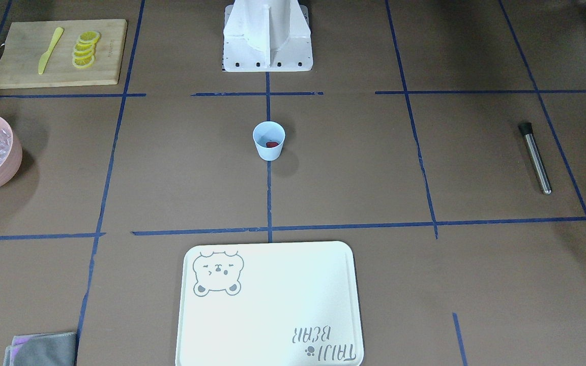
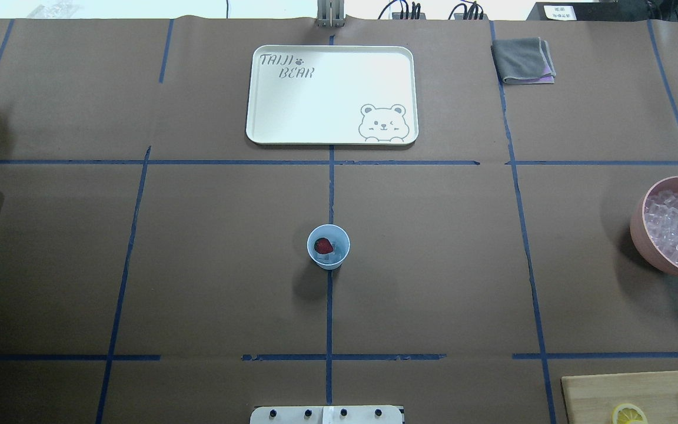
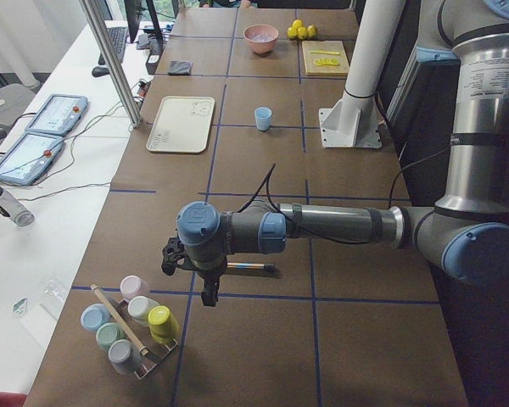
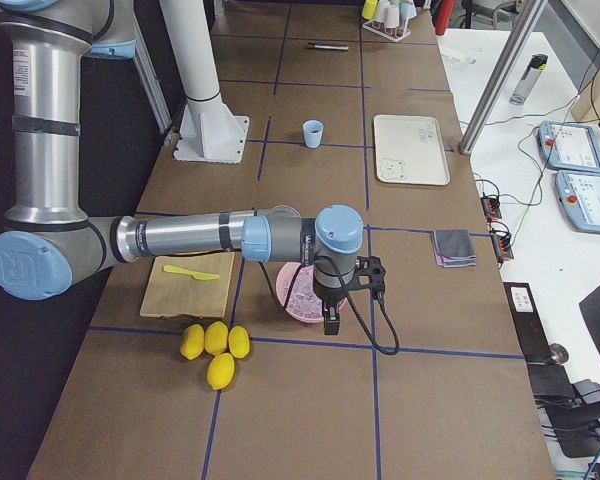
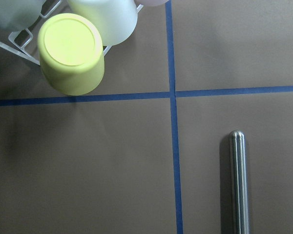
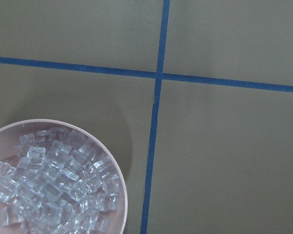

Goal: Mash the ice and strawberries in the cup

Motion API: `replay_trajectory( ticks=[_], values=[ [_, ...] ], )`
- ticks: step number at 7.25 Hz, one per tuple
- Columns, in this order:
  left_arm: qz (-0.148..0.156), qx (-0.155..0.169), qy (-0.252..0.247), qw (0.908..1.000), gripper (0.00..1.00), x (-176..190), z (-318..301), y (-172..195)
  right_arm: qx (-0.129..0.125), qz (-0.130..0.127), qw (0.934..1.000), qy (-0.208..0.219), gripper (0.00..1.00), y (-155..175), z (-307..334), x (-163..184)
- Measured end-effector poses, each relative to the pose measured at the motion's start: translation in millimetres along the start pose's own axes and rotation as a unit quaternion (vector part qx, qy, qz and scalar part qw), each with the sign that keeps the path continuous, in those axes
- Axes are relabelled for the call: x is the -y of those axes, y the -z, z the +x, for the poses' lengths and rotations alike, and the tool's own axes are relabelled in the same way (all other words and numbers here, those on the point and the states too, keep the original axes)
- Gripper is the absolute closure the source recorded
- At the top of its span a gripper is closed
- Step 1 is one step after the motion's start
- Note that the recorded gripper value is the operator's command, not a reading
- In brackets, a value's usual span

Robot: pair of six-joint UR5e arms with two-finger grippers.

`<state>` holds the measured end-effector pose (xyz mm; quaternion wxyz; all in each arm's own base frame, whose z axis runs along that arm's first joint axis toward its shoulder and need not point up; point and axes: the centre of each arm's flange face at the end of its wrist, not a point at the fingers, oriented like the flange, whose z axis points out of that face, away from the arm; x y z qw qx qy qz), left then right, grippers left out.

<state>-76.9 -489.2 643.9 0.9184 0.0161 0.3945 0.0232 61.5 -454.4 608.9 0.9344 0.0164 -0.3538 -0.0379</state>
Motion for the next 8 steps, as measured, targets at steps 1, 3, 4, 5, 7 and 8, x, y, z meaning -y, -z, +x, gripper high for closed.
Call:
replay_trajectory(
  ticks=[1, 3, 4, 5, 7, 8],
  values=[
    [-0.002, 0.0, 0.0, 1.0, 0.0, -2.5, -1.0, -1.5, 0.0, -0.001, 1.0, -0.001, 0.0, -0.3, 0.3, -0.1],
    [-0.003, 0.0, 0.001, 1.0, 0.0, -5.5, -2.7, -3.5, 0.0, -0.001, 1.0, -0.001, 0.0, -0.9, 0.5, -0.2],
    [-0.003, 0.0, 0.0, 1.0, 0.0, -5.7, -2.4, -3.2, 0.001, -0.002, 1.0, -0.001, 0.0, -1.4, 0.8, -0.2],
    [-0.003, 0.0, 0.0, 1.0, 0.0, -5.8, -2.2, -3.1, 0.001, -0.002, 1.0, -0.002, 0.0, -1.8, 0.8, -0.2],
    [-0.003, 0.0, 0.001, 1.0, 0.0, -6.2, -2.4, -3.3, 0.001, -0.003, 1.0, -0.002, 0.0, -2.6, 1.3, -0.3],
    [-0.003, 0.0, 0.001, 1.0, 0.0, -6.1, -2.3, -3.2, 0.001, -0.003, 1.0, -0.002, 0.0, -2.6, 1.4, -0.2]
  ],
)
